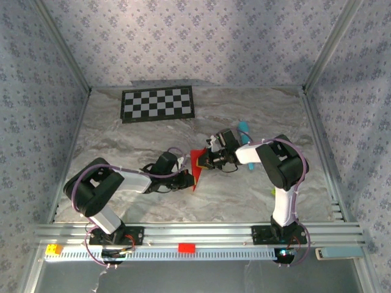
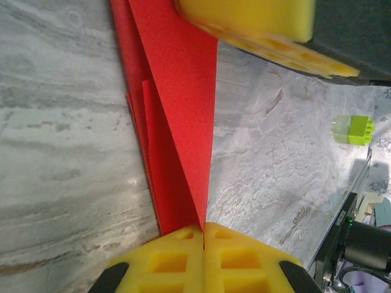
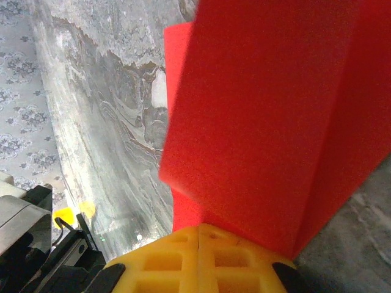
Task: Fold a paper plane with a square sheet of paper (pick it up from the middle)
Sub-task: Fold the wing for the fifth time at the center of the table.
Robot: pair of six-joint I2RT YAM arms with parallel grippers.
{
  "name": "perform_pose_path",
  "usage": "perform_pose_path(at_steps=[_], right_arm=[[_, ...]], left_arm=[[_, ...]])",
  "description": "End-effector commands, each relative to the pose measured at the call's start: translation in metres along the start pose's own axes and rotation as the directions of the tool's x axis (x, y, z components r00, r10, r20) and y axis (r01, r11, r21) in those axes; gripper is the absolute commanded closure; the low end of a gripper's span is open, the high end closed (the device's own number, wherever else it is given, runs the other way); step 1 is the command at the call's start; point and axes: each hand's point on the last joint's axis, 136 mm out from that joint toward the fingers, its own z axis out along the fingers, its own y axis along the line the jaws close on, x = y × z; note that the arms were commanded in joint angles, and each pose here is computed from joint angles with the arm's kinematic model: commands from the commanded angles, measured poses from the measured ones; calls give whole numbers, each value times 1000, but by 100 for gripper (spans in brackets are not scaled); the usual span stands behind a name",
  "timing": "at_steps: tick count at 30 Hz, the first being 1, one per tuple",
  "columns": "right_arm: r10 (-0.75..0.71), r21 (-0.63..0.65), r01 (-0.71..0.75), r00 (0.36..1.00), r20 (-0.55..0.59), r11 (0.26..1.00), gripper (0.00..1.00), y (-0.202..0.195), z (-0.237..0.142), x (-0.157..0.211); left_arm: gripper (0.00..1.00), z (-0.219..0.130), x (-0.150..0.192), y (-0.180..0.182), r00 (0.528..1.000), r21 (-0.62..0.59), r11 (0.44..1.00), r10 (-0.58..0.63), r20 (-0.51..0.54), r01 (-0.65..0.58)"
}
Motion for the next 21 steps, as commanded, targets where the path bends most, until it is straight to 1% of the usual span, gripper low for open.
perform_pose_path(at_steps=[1,6,9,15,21], right_arm=[[88,176,-82,996,-23,981,97,-49,6,18],[95,187,-89,995,-24,978,97,-52,6,19],[95,193,-89,995,-23,977,97,-53,6,19],[95,197,-89,995,-21,976,98,-52,5,18],[99,201,-93,995,-21,975,98,-53,5,19]], left_arm=[[100,-2,25,7,993,-19,1000,-6,-119,4],[100,-3,30,15,991,-50,999,-22,-135,15],[94,-1,35,16,986,-48,999,-29,-164,21],[95,1,39,21,981,-67,997,-47,-190,35],[90,-2,43,27,978,-104,994,-57,-201,36]])
